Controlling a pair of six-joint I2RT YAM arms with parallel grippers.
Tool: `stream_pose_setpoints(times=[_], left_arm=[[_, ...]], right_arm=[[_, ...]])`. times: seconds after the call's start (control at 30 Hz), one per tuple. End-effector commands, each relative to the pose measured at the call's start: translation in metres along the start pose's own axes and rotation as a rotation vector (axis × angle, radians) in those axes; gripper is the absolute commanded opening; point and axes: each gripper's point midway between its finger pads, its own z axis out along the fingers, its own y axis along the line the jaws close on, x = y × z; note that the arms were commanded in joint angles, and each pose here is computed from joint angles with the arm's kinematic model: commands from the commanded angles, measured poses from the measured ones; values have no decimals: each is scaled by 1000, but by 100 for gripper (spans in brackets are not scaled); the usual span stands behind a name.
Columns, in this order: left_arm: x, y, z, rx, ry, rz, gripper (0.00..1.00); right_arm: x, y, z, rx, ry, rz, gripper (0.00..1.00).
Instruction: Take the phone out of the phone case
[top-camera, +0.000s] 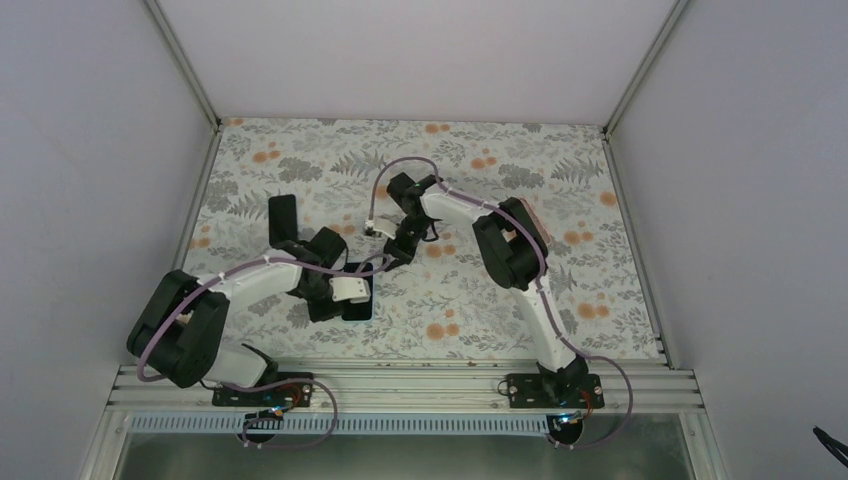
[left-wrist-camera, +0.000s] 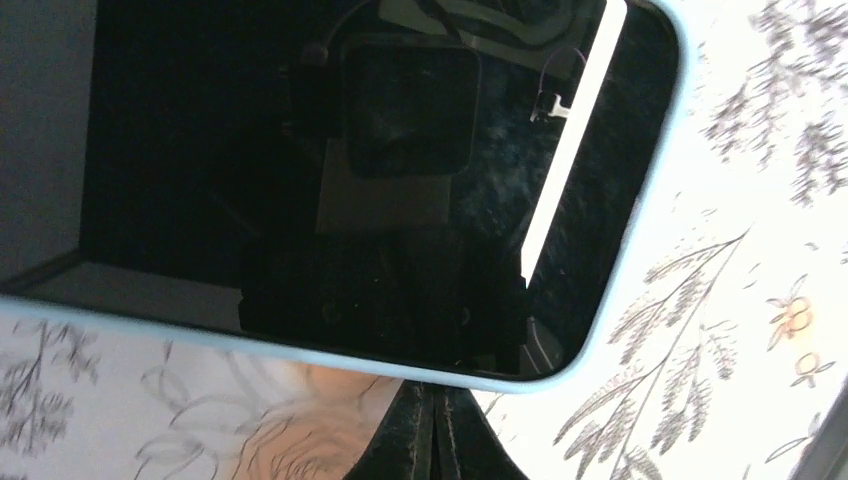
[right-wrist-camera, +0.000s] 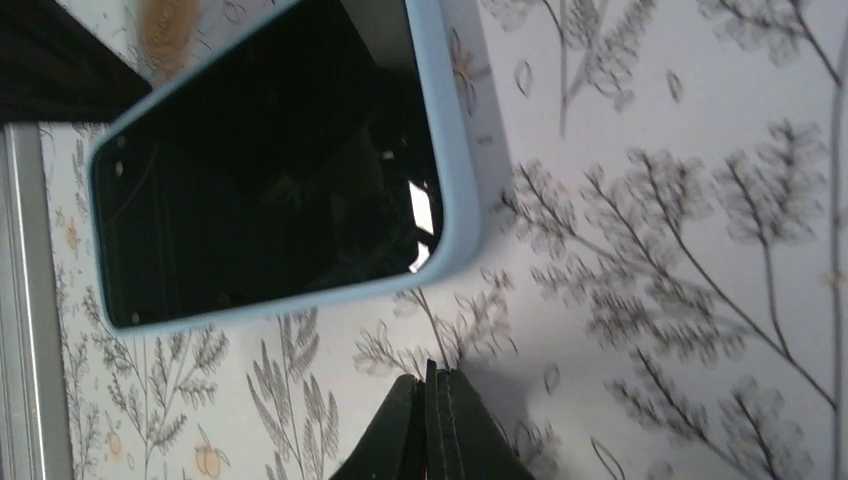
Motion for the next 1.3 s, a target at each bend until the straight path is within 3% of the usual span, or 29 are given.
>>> stream_pose_setpoints(times=[0.0,0.47,0.63,0.67,0.7,0.73,0.77,0.8,0.83,0.87,1.1,1.27], left_arm=[[-9,-27,16,96,26,56,2],[-101,-24,45,94,-26,210,2],[-105,-33,28,109,-57,241,2],[-106,-34,16,95,-80,254,3],[-106,-36,6,87,-92,265,9],[-106,-37,-6,74,-103,272,23],[-106,-38,-18,60,-111,275,38],[-107,-39,-32,48,-121,278,64],[-104,-42,-47,46,-115,272,93],[-107,-40,-64,17,-130,269,99],[-92,6,-189,-340,-259,188,100],[-40,101,-290,-936,-425,-100,100]], right_arm=[[0,8,22,-53,56,15,4],[-32,8,42,-27,67,-40,4],[-37,-15,2,36,-52,-6,4],[-40,-19,-12,54,-87,-7,14],[-43,-21,-25,68,-119,-15,33],[-43,-22,-38,76,-142,-25,60],[-44,-22,-49,90,-153,-43,80],[-43,-23,-58,109,-159,-52,95],[-43,-21,-68,122,-171,-73,99],[-42,-17,-78,130,-180,-102,100],[-15,-11,-101,323,-115,-257,100],[6,33,-72,346,-60,-464,100]])
